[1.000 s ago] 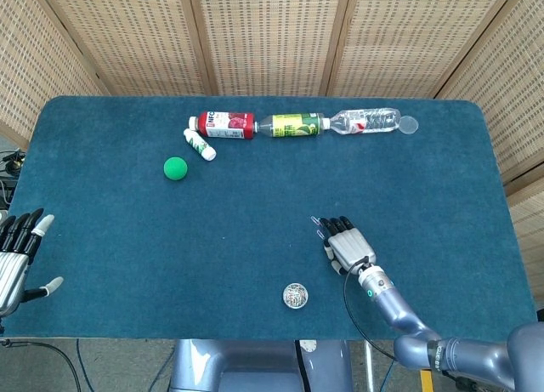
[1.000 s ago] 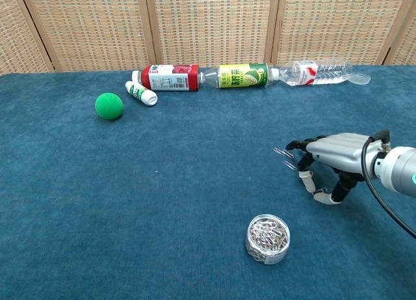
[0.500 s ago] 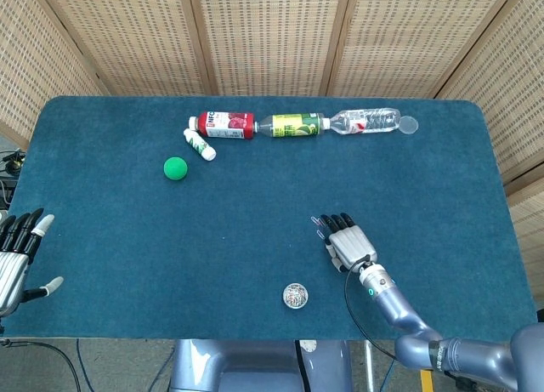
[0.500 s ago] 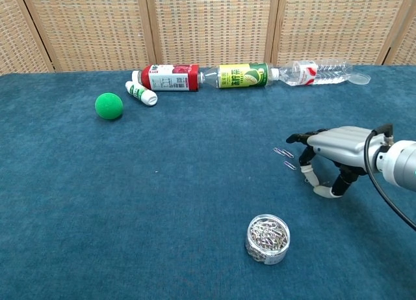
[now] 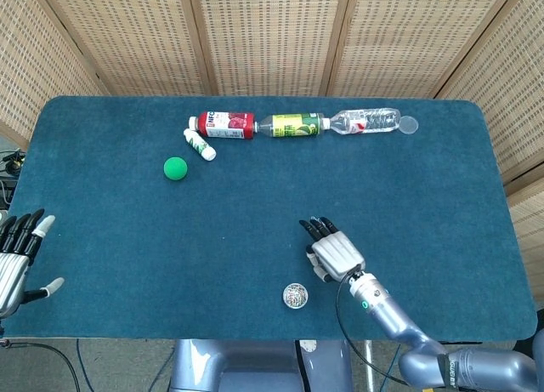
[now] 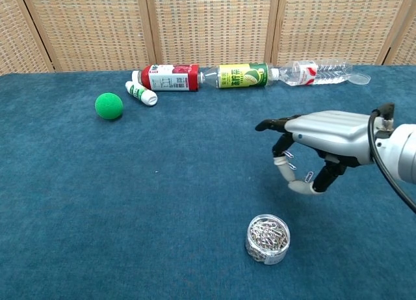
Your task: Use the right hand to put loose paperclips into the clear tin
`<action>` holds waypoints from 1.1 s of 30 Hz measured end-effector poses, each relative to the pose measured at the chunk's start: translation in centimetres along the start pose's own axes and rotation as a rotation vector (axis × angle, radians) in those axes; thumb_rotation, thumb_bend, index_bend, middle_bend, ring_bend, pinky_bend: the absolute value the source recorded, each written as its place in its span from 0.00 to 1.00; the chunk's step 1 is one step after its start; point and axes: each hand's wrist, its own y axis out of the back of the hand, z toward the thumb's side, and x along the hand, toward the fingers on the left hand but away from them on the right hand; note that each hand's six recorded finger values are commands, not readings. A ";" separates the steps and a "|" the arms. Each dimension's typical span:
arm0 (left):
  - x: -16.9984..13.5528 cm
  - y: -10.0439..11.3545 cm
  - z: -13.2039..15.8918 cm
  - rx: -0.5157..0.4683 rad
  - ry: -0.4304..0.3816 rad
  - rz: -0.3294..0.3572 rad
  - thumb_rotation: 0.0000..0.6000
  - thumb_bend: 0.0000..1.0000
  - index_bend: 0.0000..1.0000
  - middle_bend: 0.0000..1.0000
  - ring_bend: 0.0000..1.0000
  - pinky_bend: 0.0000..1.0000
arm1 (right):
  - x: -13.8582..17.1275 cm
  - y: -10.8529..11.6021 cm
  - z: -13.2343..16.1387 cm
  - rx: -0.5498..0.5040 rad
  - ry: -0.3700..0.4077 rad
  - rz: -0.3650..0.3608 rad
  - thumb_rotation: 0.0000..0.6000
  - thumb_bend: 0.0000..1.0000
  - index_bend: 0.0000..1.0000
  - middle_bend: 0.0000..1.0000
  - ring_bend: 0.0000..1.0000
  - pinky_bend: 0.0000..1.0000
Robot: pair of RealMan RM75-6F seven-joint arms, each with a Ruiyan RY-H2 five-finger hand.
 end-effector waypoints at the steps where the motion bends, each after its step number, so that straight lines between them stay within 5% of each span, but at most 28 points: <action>1: 0.0 0.0 0.0 0.001 -0.001 0.000 1.00 0.00 0.00 0.00 0.00 0.00 | 0.2 0.2 0.7 -0.004 0.018 -0.001 1.00 0.52 0.63 0.00 0.00 0.00; 11: 0.0 -0.1 0.0 0.004 0.000 -0.003 1.00 0.00 0.00 0.00 0.00 0.00 | 0.1 -0.6 5.7 0.014 0.139 0.048 1.00 0.52 0.63 0.00 0.00 0.00; 33: 0.0 -0.1 -0.1 0.002 0.001 -0.001 1.00 0.00 0.00 0.00 0.00 0.00 | -0.6 -3.0 6.5 0.032 0.118 0.109 1.00 0.51 0.63 0.00 0.00 0.00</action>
